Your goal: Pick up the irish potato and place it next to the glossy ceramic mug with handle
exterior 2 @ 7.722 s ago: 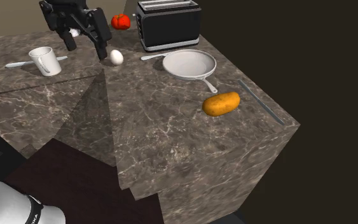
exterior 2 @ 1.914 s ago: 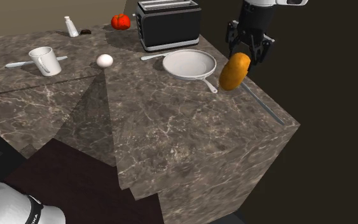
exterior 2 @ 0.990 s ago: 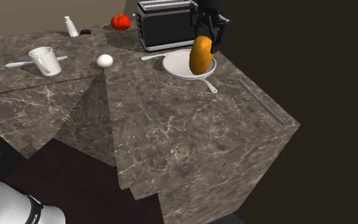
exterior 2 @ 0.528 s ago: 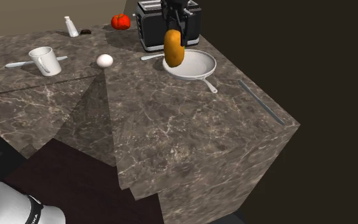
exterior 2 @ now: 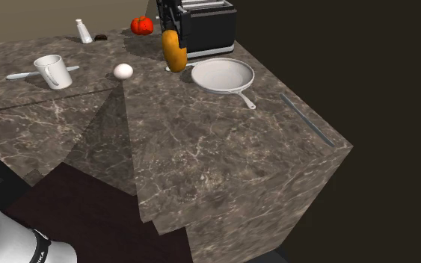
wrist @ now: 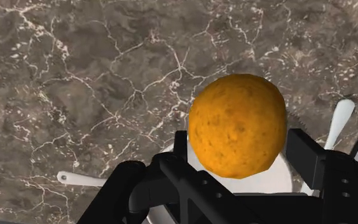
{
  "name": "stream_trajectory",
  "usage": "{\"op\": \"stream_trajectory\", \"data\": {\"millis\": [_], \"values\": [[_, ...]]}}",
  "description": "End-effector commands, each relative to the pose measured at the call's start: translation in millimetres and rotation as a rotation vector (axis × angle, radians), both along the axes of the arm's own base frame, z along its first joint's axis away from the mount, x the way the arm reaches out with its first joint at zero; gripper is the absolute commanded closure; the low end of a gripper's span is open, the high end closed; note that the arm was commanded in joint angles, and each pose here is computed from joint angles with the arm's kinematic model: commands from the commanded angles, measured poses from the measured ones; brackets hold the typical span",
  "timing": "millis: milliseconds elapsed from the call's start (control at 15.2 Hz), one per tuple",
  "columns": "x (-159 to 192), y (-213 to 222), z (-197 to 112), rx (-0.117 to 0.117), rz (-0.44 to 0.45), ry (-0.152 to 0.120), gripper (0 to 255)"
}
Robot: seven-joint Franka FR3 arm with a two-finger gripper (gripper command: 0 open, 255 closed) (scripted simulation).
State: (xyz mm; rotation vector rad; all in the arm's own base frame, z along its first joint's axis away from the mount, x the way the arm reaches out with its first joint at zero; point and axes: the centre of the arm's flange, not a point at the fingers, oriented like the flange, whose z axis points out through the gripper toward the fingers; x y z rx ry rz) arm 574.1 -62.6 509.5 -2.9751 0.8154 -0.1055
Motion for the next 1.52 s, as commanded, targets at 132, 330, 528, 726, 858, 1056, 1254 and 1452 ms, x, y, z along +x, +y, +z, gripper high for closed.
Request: {"op": "stream_trajectory", "data": {"millis": [132,330,528,726,858,1056,1254,1452], "values": [[4.7,52.7,0.0,0.0,-0.002,0.0,255],[6.2,92.3,0.0,0.0,-0.002,0.0,255],[7.7,131.8,0.0,0.0,-0.002,0.0,255],[9.2,171.4,0.0,0.0,-0.002,0.0,255],[10.2,197.8,0.1,0.0,-0.002,0.0,255],[11.7,237.4,0.1,0.0,-0.002,0.0,255],[13.2,277.0,0.1,0.0,-0.002,0.0,255],[14.7,316.5,0.2,0.0,-0.002,0.0,255]]}}
